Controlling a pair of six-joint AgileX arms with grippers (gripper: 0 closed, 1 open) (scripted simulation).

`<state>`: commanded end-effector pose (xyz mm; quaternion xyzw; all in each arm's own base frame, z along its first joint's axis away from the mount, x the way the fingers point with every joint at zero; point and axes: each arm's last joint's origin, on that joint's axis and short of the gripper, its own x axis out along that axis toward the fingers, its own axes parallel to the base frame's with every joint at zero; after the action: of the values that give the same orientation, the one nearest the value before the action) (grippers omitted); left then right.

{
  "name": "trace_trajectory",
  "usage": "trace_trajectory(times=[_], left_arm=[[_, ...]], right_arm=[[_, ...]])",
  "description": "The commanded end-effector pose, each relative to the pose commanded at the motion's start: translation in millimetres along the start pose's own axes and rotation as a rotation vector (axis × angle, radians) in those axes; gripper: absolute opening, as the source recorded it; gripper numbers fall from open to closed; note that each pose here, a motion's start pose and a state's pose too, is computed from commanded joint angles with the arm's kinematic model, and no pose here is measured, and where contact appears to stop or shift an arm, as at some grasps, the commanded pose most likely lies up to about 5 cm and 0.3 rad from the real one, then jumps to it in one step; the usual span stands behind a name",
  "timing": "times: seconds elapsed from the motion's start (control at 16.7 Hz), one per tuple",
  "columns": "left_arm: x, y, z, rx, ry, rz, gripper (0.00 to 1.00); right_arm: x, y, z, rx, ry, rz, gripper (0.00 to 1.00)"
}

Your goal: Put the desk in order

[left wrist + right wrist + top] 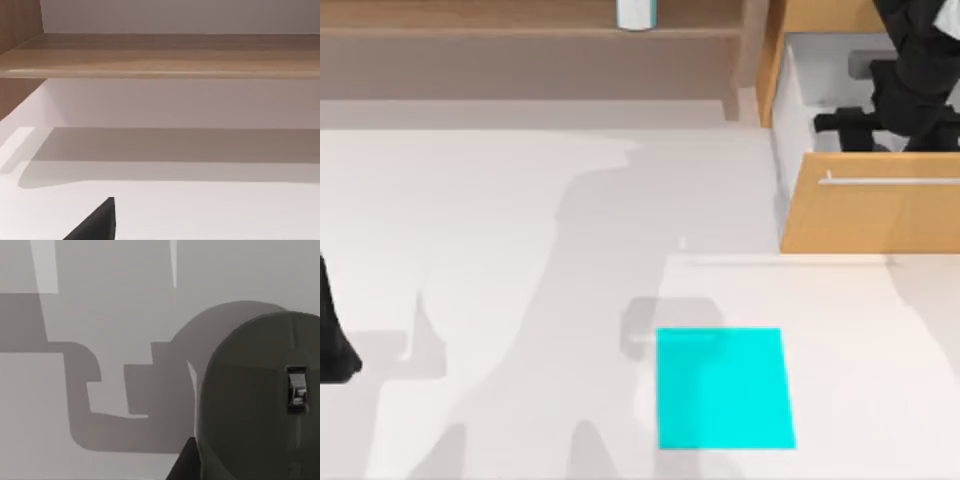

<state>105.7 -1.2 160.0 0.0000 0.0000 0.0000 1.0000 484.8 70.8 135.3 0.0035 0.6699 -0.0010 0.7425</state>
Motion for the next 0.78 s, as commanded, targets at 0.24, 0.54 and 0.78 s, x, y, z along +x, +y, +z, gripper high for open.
trace_trajectory(times=[0.24, 0.54, 0.78], left_arm=[[0, 0, 0, 0.0, 0.0, 0.0, 1.0], [0, 0, 0, 0.0, 0.0, 0.0, 1.0], [0, 0, 0, 0.0, 0.0, 0.0, 1.0]], right_arm=[[0, 0, 0, 0.0, 0.0, 0.0, 0.0], [-5, 2, 0, -0.001, -0.009, 0.0, 0.0], [-39, 3, -8, 0.012, -0.042, -0.014, 0.0]])
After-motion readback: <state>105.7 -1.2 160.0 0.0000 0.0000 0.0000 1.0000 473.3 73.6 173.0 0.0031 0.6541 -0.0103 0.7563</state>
